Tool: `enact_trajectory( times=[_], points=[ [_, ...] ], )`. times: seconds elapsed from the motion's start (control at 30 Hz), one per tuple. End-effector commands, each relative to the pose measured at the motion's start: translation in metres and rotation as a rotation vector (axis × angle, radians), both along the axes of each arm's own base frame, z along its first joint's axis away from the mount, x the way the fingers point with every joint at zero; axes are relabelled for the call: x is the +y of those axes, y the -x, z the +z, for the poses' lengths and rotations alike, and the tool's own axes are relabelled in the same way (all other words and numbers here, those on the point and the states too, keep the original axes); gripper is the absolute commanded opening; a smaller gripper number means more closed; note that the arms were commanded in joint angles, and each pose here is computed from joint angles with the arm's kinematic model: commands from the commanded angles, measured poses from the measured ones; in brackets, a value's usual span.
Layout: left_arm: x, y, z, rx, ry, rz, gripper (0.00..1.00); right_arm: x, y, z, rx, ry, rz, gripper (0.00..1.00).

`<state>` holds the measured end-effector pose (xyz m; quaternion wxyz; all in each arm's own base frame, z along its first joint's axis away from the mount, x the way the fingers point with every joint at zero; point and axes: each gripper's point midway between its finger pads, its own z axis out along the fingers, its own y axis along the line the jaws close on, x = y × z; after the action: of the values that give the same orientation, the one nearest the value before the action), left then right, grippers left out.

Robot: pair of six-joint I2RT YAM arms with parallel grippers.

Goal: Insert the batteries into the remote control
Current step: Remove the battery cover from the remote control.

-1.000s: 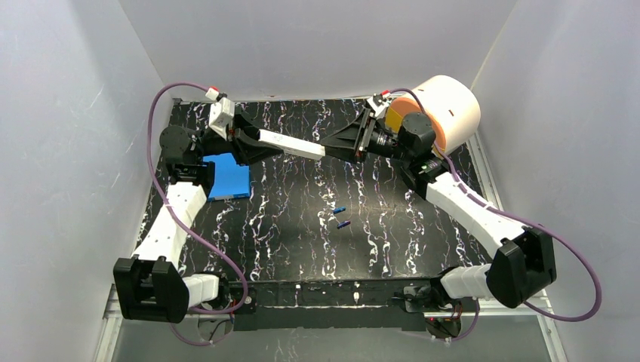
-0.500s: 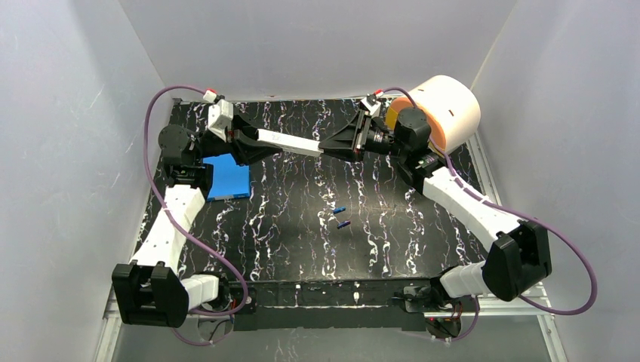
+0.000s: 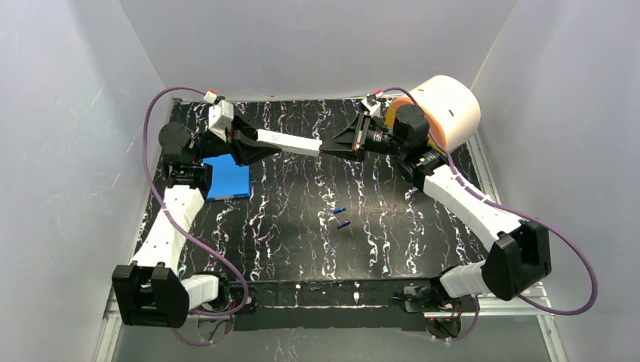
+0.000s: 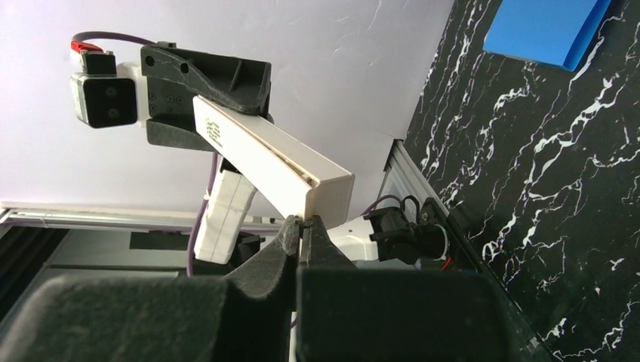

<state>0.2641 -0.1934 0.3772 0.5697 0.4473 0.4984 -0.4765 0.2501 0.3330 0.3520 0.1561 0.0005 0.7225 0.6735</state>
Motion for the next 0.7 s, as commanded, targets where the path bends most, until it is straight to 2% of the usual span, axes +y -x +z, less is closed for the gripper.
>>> enact_trajectory(
  times=[0.0,0.27,0.43,0.57,0.67],
  points=[
    [0.002,0.010,0.002,-0.042,-0.019,0.000,0.00,-0.003,0.006,0.029,-0.110,-0.039,-0.023,0.01],
    [0.011,-0.001,-0.026,0.034,-0.036,0.067,0.00,-0.017,0.002,0.043,-0.180,-0.079,-0.115,0.01],
    [0.024,-0.015,-0.073,0.112,-0.080,0.206,0.00,-0.050,-0.011,0.017,-0.185,-0.027,-0.275,0.01],
    [0.026,-0.013,-0.100,0.187,-0.106,0.224,0.00,-0.079,-0.029,-0.010,-0.145,0.033,-0.420,0.01],
    [0.028,-0.011,-0.108,0.181,-0.123,0.234,0.00,-0.095,-0.040,-0.039,-0.110,0.122,-0.515,0.01]
  ],
)
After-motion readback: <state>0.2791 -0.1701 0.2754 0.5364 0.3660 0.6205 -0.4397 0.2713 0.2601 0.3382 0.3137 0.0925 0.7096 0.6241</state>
